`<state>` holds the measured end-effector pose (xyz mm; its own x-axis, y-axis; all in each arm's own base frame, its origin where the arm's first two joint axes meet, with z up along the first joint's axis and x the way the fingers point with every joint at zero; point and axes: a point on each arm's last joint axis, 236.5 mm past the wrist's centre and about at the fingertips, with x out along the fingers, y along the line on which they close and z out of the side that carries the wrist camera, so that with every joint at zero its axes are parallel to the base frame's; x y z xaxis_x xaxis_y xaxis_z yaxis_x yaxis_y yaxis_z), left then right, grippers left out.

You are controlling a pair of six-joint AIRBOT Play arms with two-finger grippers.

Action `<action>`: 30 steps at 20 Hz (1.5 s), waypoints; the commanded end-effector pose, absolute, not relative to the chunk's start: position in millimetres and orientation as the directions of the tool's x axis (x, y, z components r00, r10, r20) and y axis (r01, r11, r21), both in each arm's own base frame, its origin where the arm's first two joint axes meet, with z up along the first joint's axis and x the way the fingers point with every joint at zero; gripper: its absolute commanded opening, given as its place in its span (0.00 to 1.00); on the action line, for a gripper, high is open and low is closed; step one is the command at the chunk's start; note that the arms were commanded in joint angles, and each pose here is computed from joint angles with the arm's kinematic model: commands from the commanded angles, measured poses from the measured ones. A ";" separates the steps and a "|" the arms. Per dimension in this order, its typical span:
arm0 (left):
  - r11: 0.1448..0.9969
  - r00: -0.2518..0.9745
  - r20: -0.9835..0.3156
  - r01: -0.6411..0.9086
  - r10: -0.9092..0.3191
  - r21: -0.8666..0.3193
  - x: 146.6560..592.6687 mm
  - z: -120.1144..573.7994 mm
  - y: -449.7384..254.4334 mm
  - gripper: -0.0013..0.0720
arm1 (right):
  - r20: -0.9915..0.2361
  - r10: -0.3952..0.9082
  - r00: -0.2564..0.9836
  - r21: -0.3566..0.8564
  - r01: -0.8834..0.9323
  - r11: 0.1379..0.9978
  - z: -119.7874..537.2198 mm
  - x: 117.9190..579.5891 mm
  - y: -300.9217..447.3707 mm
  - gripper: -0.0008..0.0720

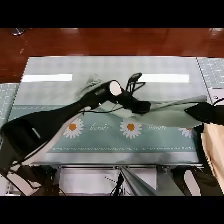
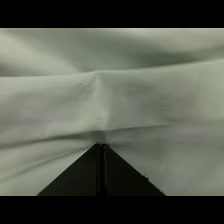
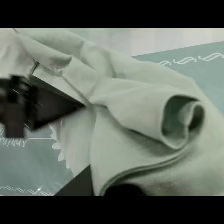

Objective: Fold the shirts.

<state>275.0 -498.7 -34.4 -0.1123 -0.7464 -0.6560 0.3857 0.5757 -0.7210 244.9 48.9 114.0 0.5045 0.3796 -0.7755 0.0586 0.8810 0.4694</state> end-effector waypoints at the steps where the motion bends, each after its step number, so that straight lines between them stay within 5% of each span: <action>1: 0.535 -0.250 -0.620 0.334 -0.744 -0.776 215.9 -53.8 -533.4 0.05 | -0.741 0.424 0.520 0.511 0.026 0.859 119.0 254.5 60.1 0.04; 5: 0.506 -0.266 -0.593 0.330 -0.760 -0.797 216.9 -41.1 -536.2 0.05 | -0.727 0.496 0.475 0.538 -0.056 0.841 116.1 268.6 91.0 0.04; 9: 0.505 -0.095 -0.574 0.374 -0.813 -0.778 309.6 36.8 -469.9 0.05 | -0.715 0.535 0.449 0.533 -0.144 0.834 132.5 285.7 115.1 0.04; 12: 0.679 0.148 -0.678 0.352 -0.720 -0.645 384.0 75.2 -343.2 0.05 | -0.697 0.558 0.449 0.526 -0.209 0.825 156.3 308.8 130.3 0.04; 15: 0.795 0.378 -0.706 0.181 -0.599 -0.578 410.0 104.2 -198.9 0.05 | -0.693 0.604 0.394 0.528 -0.294 0.797 159.6 330.2 169.2 0.04; 21: 0.832 0.707 -0.595 -0.018 -0.381 -0.554 338.9 158.5 -55.4 0.05 | -0.696 0.666 0.269 0.541 -0.412 0.733 117.0 390.6 282.0 0.04; 30: 0.779 0.749 -0.505 0.022 -0.428 -0.627 269.6 141.9 -79.8 0.05 | -0.628 0.771 0.111 0.722 -0.287 0.629 30.0 427.0 383.2 0.05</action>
<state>280.1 -75.5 152.4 0.7478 -0.4159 -0.5176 0.0264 0.7975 -0.6027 422.7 353.7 47.7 0.1560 0.7132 -0.6834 -0.3567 0.6858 0.6344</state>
